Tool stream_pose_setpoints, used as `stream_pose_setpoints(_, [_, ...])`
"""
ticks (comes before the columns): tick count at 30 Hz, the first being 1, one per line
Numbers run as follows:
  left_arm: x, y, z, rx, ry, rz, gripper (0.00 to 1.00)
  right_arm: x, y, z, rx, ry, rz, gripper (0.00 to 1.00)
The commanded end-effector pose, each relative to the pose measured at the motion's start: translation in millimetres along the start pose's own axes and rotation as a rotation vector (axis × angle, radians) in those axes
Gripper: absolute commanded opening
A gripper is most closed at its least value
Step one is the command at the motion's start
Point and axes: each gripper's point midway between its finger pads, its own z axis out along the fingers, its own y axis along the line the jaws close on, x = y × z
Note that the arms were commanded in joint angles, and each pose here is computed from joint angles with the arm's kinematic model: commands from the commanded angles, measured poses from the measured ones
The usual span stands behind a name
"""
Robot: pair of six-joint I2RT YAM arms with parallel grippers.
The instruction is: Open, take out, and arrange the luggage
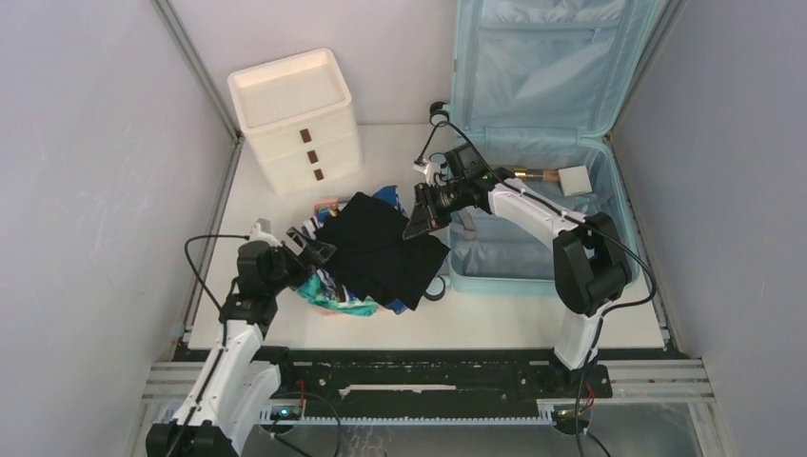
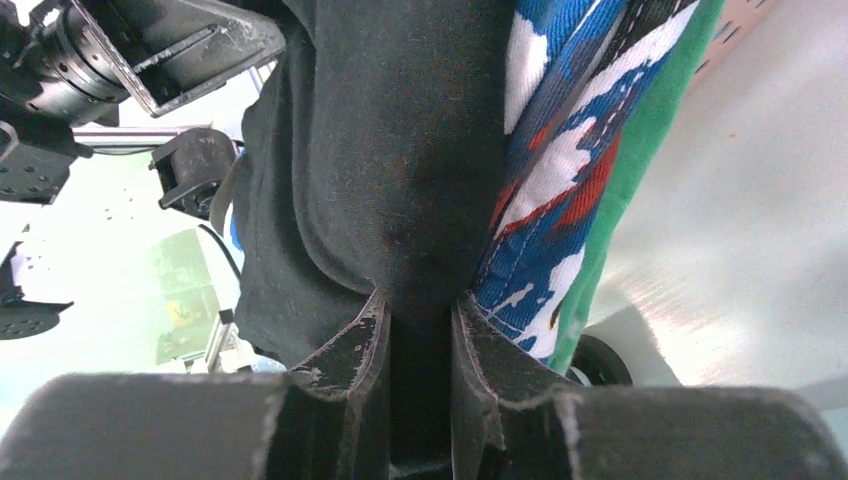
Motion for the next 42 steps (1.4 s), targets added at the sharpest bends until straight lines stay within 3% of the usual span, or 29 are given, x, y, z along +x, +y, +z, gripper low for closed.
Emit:
stream_pose_setpoints(1, [47,-54,-23,0.246,0.234,-0.116,0.95,-11,53,-7,-0.134,-0.025,-0.032,0.18])
stream_pose_setpoints(4, [41,-65,-28,0.287,0.212,-0.14,0.97,-7,57,-11,-0.133,0.001,-0.073,0.22])
stream_pose_setpoints(9, [38,-62,-33,0.249,0.195,-0.118,0.98,9,38,-18,-0.063,0.071,-0.175,0.5])
stream_pose_setpoints(13, [26,-46,-46,0.105,0.137,-0.028,0.98,-9,20,-46,0.046,0.026,-0.312,0.68])
stream_pose_setpoints(17, [11,-29,-62,-0.038,0.068,0.019,0.99,-26,17,-72,0.127,-0.005,-0.462,0.8])
stream_pose_setpoints(24, [-6,-29,-79,-0.085,-0.011,0.049,0.98,-34,44,-97,0.173,-0.043,-0.747,0.82])
stream_pose_setpoints(31, [-12,-56,-86,0.008,0.014,0.153,0.8,17,116,-57,0.036,0.073,-0.981,0.81])
stream_pose_setpoints(34, [-8,-70,-76,0.075,0.075,0.153,0.72,23,131,-38,-0.01,0.086,-0.983,0.81])
stream_pose_setpoints(39, [-9,-67,-58,0.055,0.108,0.181,0.7,20,132,-30,-0.047,0.086,-0.889,0.8])
stream_pose_setpoints(42, [-9,-68,-46,0.059,0.142,0.196,0.63,18,128,-33,-0.049,0.064,-0.854,0.8])
